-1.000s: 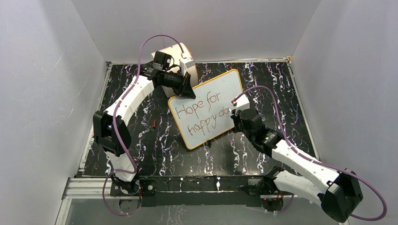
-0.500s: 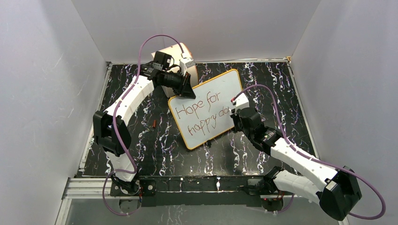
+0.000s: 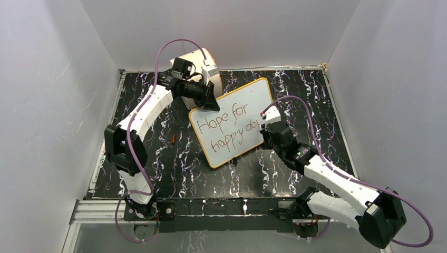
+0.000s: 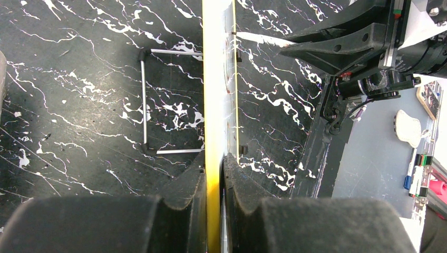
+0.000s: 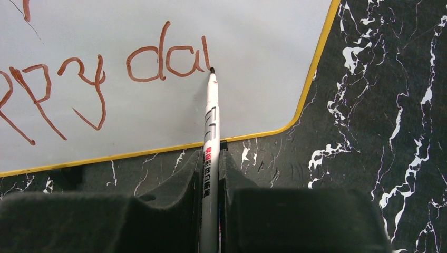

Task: Write a sentence on the whiteboard
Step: Write a sentence on the whiteboard, then close the whiteboard marker at the center of the board.

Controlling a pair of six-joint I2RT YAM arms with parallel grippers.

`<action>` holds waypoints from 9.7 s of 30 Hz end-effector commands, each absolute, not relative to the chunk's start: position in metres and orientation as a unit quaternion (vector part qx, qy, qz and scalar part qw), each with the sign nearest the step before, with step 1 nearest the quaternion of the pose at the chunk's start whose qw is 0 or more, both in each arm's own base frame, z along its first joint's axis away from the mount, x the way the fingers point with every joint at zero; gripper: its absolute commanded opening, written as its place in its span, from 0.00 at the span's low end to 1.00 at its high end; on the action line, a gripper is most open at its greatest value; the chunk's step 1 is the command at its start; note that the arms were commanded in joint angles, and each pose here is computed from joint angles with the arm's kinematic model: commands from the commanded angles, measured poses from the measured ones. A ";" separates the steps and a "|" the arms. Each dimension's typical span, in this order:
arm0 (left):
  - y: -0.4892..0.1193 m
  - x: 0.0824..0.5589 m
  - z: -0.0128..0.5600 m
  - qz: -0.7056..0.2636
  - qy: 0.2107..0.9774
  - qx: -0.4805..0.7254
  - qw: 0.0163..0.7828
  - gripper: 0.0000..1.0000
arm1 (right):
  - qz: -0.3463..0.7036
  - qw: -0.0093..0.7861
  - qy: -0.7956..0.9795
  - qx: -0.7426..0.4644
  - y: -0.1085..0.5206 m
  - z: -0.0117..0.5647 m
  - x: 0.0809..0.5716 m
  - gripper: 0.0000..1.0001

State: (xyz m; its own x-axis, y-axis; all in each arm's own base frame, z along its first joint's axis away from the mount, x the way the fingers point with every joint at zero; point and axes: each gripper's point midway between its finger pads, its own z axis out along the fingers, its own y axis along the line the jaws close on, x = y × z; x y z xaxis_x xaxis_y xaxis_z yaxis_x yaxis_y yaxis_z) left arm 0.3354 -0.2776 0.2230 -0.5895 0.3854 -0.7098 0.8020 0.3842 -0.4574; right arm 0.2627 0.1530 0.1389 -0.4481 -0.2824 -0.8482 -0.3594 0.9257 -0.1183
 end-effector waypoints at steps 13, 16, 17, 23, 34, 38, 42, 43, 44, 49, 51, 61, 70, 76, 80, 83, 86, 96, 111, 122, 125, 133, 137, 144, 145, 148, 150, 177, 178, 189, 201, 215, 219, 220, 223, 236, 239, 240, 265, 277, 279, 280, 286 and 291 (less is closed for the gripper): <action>-0.276 0.315 0.196 -0.387 0.808 0.394 0.204 0.00 | 0.058 0.571 0.805 -0.153 0.158 0.196 0.293 0.00; -0.276 0.315 0.196 -0.386 0.809 0.394 0.204 0.00 | 0.059 0.571 0.804 -0.155 0.159 0.198 0.294 0.00; -0.276 0.315 0.196 -0.386 0.809 0.394 0.204 0.00 | 0.058 0.569 0.805 -0.156 0.160 0.197 0.294 0.00; -0.276 0.315 0.197 -0.386 0.808 0.394 0.205 0.00 | 0.054 0.539 0.824 -0.166 0.160 0.179 0.290 0.00; -0.276 0.315 0.196 -0.387 0.808 0.394 0.204 0.00 | 0.071 0.481 0.854 -0.186 0.161 0.151 0.268 0.00; -0.277 0.315 0.197 -0.388 0.808 0.394 0.205 0.00 | 0.078 0.460 0.863 -0.194 0.162 0.144 0.261 0.00; -0.277 0.315 0.196 -0.388 0.808 0.394 0.203 0.00 | 0.086 0.444 0.869 -0.200 0.164 0.141 0.254 0.00; -0.277 0.315 0.196 -0.388 0.808 0.394 0.204 0.00 | 0.087 0.439 0.871 -0.203 0.164 0.140 0.253 0.00; -0.277 0.315 0.196 -0.388 0.808 0.394 0.204 0.00 | 0.088 0.433 0.873 -0.205 0.164 0.138 0.251 0.00; -0.277 0.315 0.197 -0.389 0.808 0.394 0.204 0.00 | 0.106 0.413 0.878 -0.219 0.170 0.138 0.243 0.00; -0.277 0.315 0.196 -0.388 0.808 0.394 0.204 0.00 | 0.106 0.409 0.879 -0.222 0.170 0.139 0.242 0.00; -0.274 0.318 0.191 -0.378 0.815 0.391 0.201 0.00 | 0.079 0.478 0.856 -0.183 0.152 0.171 0.253 0.00; -0.274 0.317 0.191 -0.378 0.815 0.391 0.201 0.00 | 0.057 0.538 0.830 -0.136 0.137 0.191 0.271 0.00; -0.274 0.317 0.190 -0.378 0.815 0.391 0.201 0.00 | 0.061 0.556 0.819 -0.130 0.139 0.190 0.280 0.00; -0.275 0.317 0.191 -0.379 0.814 0.391 0.201 0.00 | 0.064 0.560 0.817 -0.125 0.137 0.188 0.285 0.00; -0.274 0.317 0.191 -0.379 0.814 0.391 0.201 0.00 | 0.074 0.564 0.813 -0.126 0.140 0.190 0.287 0.00; -0.275 0.317 0.189 -0.379 0.815 0.391 0.199 0.00 | 0.077 0.564 0.812 -0.129 0.142 0.190 0.290 0.00; -0.274 0.317 0.189 -0.380 0.815 0.391 0.199 0.00 | 0.082 0.546 0.823 -0.137 0.146 0.177 0.293 0.00; -0.276 0.315 0.191 -0.384 0.812 0.393 0.199 0.00 | 0.099 0.544 0.819 -0.153 0.155 0.177 0.296 0.00; -0.275 0.316 0.191 -0.382 0.813 0.392 0.200 0.00 | 0.114 0.530 0.824 -0.162 0.157 0.176 0.287 0.00; -0.275 0.316 0.192 -0.383 0.813 0.391 0.199 0.00 | 0.114 0.522 0.829 -0.162 0.156 0.172 0.283 0.00; -0.275 0.316 0.192 -0.382 0.813 0.391 0.201 0.00 | 0.079 0.509 0.846 -0.138 0.139 0.158 0.280 0.00; -0.275 0.316 0.193 -0.382 0.813 0.391 0.201 0.00 | 0.068 0.504 0.851 -0.128 0.134 0.155 0.281 0.00; -0.275 0.316 0.193 -0.382 0.813 0.391 0.201 0.00 | 0.075 0.490 0.858 -0.136 0.138 0.148 0.277 0.00; -0.275 0.316 0.193 -0.382 0.813 0.391 0.201 0.00 | 0.077 0.487 0.859 -0.138 0.138 0.148 0.276 0.00; -0.275 0.316 0.192 -0.382 0.813 0.391 0.200 0.00 | 0.086 0.480 0.861 -0.146 0.142 0.146 0.273 0.00; -0.275 0.316 0.192 -0.383 0.813 0.391 0.200 0.00 | 0.098 0.481 0.858 -0.154 0.146 0.148 0.272 0.00; -0.283 0.326 0.220 -0.387 0.799 0.392 0.242 0.46 | 0.094 0.572 0.808 -0.105 0.119 0.216 0.260 0.00; -0.284 0.326 0.224 -0.388 0.797 0.391 0.246 0.48 | 0.092 0.572 0.808 -0.103 0.118 0.216 0.260 0.00; -0.283 0.328 0.235 -0.382 0.793 0.391 0.269 0.44 | 0.073 0.559 0.819 -0.106 0.120 0.195 0.270 0.00; -0.285 0.328 0.226 -0.388 0.792 0.396 0.255 0.38 | 0.058 0.542 0.830 -0.115 0.127 0.172 0.286 0.00; -0.286 0.328 0.222 -0.390 0.791 0.400 0.248 0.37 | 0.049 0.523 0.843 -0.121 0.128 0.156 0.290 0.00; -0.286 0.328 0.222 -0.390 0.790 0.402 0.249 0.37 | 0.052 0.520 0.843 -0.123 0.130 0.153 0.293 0.00; -0.286 0.328 0.222 -0.390 0.789 0.403 0.249 0.37 | 0.052 0.519 0.844 -0.124 0.131 0.152 0.293 0.00; -0.286 0.327 0.221 -0.392 0.789 0.404 0.247 0.37 | 0.053 0.520 0.843 -0.126 0.132 0.152 0.294 0.00; -0.284 0.330 0.236 -0.384 0.789 0.395 0.271 0.49 | 0.064 0.541 0.832 -0.106 0.121 0.187 0.279 0.00; -0.283 0.334 0.249 -0.375 0.791 0.387 0.290 0.54 | 0.070 0.548 0.827 -0.102 0.118 0.199 0.273 0.00; -0.282 0.335 0.254 -0.371 0.792 0.384 0.297 0.55 | 0.070 0.549 0.827 -0.102 0.117 0.202 0.271 0.00; -0.123 0.280 0.271 -0.106 0.896 0.044 0.429 0.79 | 0.067 0.599 0.792 -0.092 0.078 0.257 0.223 0.00; -0.078 0.283 0.190 -0.016 0.936 -0.029 0.351 0.75 | 0.079 0.606 0.786 -0.094 0.080 0.248 0.220 0.00; -0.075 0.288 0.175 -0.014 0.941 -0.037 0.336 0.71 | 0.081 0.609 0.784 -0.092 0.080 0.247 0.219 0.00; -0.074 0.290 0.168 -0.013 0.943 -0.040 0.329 0.66 | 0.082 0.610 0.783 -0.091 0.080 0.247 0.219 0.00; -0.070 0.301 0.125 0.001 0.957 -0.045 0.285 0.59 | 0.084 0.614 0.780 -0.090 0.080 0.246 0.219 0.00; -0.072 0.306 0.090 0.004 0.965 -0.051 0.256 0.53 | 0.081 0.613 0.780 -0.090 0.079 0.244 0.219 0.00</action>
State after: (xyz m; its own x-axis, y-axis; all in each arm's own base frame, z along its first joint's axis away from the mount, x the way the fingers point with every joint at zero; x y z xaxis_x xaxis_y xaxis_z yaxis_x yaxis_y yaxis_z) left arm 0.2977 -0.0695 0.1036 -0.8670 -0.0720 -0.4930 -0.0833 0.9965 0.0008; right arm 0.2145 0.0777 0.2324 -0.2857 -0.0645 -0.9562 -0.2407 0.9706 0.0064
